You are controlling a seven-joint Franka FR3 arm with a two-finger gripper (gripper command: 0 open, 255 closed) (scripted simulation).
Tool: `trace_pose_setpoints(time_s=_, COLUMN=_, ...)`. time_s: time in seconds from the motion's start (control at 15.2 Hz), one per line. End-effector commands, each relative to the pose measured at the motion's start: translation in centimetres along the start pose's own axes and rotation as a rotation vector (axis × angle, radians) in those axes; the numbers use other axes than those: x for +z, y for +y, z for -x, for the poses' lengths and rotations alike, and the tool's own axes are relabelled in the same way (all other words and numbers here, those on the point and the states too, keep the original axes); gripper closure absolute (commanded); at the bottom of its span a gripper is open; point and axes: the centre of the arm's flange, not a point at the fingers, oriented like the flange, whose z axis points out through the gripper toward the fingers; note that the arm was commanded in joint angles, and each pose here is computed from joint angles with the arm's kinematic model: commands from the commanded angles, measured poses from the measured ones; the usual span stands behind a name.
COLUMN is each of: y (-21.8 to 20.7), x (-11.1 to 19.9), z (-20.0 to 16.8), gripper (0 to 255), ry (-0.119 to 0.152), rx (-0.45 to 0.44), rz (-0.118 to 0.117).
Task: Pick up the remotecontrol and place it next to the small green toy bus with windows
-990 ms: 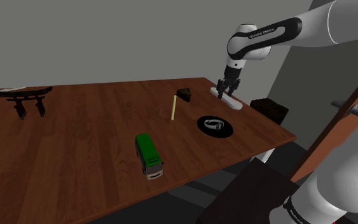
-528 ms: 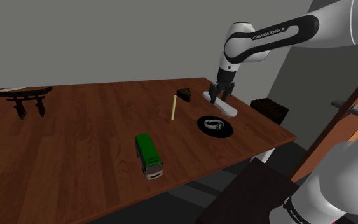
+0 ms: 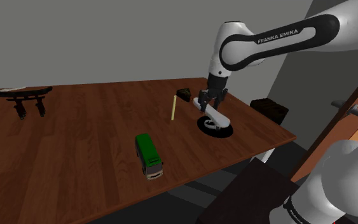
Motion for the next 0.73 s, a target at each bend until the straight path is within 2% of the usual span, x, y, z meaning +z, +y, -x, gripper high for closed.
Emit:
trace_pose_setpoints(time_s=0.0, y=-2.2, x=-0.1, z=1.1, gripper=255, ry=0.0, rx=0.002, rz=0.0)
trace_pose_setpoints(time_s=0.13, y=-5.6, x=-0.1, z=2.6, gripper=255, ry=0.0, rx=0.002, rz=0.0)
trace_pose_setpoints(time_s=0.66, y=-5.5, x=4.2, z=2.5, gripper=255, ry=0.0, rx=0.002, rz=0.0)
